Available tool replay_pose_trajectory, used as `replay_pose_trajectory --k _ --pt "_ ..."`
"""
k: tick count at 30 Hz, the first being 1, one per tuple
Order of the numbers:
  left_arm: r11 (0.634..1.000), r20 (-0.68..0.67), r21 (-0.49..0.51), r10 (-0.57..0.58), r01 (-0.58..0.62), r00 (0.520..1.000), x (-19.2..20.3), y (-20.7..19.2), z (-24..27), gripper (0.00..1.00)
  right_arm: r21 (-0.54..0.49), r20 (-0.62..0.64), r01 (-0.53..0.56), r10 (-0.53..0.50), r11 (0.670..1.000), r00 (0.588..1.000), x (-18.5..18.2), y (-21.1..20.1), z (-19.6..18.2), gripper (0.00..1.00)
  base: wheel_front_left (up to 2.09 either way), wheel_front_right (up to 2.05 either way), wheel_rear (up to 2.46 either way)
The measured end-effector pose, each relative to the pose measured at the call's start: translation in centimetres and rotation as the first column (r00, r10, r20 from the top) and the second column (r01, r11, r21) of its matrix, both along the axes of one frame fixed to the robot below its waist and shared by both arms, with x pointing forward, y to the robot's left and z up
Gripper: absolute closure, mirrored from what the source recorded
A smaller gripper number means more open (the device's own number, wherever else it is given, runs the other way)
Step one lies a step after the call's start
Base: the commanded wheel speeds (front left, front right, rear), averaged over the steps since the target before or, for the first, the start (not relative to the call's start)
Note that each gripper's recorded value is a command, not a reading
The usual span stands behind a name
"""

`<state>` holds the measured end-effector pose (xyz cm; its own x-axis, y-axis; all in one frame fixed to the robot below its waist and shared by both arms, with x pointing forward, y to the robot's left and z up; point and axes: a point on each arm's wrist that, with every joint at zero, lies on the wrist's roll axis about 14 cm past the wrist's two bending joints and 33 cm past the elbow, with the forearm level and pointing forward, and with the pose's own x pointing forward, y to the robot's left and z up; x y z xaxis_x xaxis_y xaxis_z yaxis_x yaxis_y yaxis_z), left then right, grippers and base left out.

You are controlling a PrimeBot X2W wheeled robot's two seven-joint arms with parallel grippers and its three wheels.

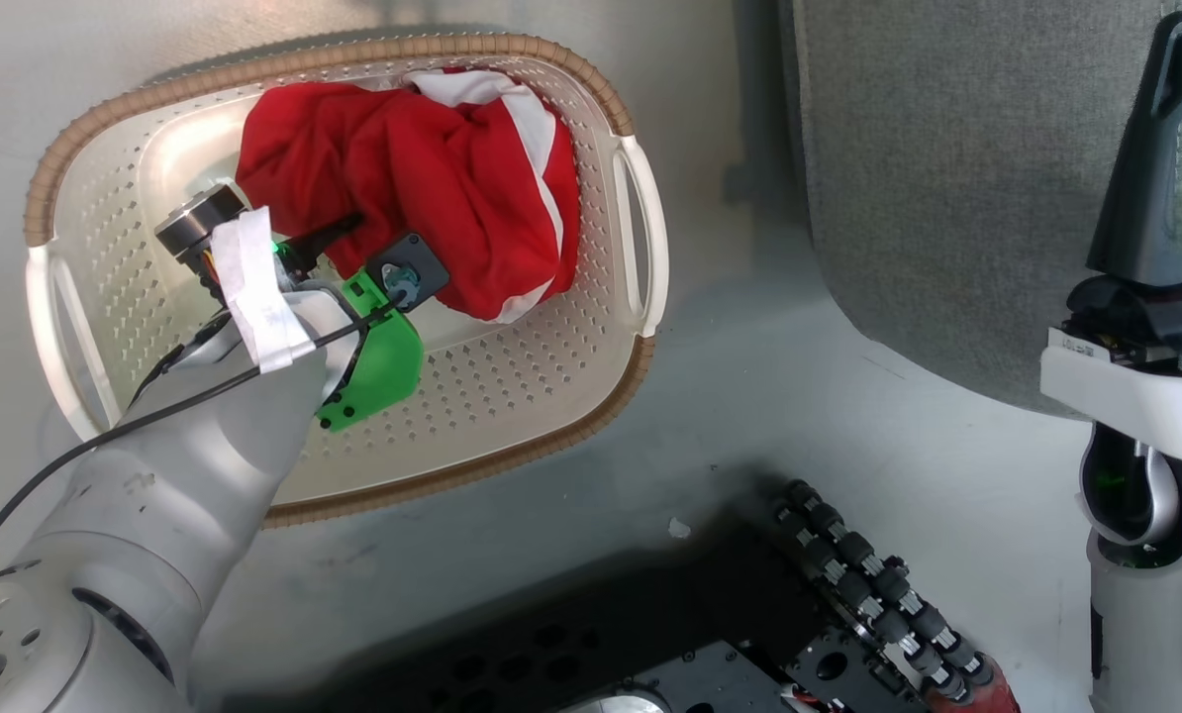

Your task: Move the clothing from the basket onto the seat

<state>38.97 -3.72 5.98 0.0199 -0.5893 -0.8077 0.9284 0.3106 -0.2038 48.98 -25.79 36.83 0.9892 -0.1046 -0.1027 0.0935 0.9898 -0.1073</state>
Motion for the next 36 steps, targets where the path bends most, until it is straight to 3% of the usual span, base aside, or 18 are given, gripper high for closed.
replay_pose_trajectory --k 8,12,13,19,29,36 --pt "0.997 0.005 0.078 -0.023 0.023 1.0 0.4 1.6 -1.4 0.0 -0.02 -0.017 -0.022 0.022 1.0 1.0 -0.1 0.6 -0.6 0.0 0.0 0.0 0.0" --pt "0.997 0.033 0.077 0.03 -0.032 0.999 1.4 1.8 -1.5 0.0 0.015 -0.009 -0.011 0.011 1.0 1.0 -0.1 0.6 -0.5 0.0 0.0 0.0 0.0" --pt "0.996 0.044 0.073 0.041 -0.044 0.998 1.7 1.9 -1.4 1.0 0.049 0.004 0.02 -0.02 0.999 1.0 -0.2 -0.1 -0.3 0.0 0.0 0.0 0.0" --pt "0.989 0.056 0.078 0.121 -0.125 0.991 2.8 2.8 -1.5 1.0 0.063 0.024 0.017 -0.019 0.998 1.0 0.0 0.0 0.0 0.0 0.0 0.0 0.0" --pt "0.973 0.164 -0.037 0.231 -0.228 0.959 6.0 1.9 0.6 1.0 0.073 0.073 -0.025 0.02 0.997 0.997 1.5 1.2 1.1 0.0 0.0 0.0 0.0" --pt "0.903 0.136 -0.184 0.414 -0.388 0.9 7.1 -0.4 5.5 1.0 0.082 0.14 -0.028 0.016 0.996 0.99 1.6 1.2 4.2 0.0 0.0 0.0 0.0"
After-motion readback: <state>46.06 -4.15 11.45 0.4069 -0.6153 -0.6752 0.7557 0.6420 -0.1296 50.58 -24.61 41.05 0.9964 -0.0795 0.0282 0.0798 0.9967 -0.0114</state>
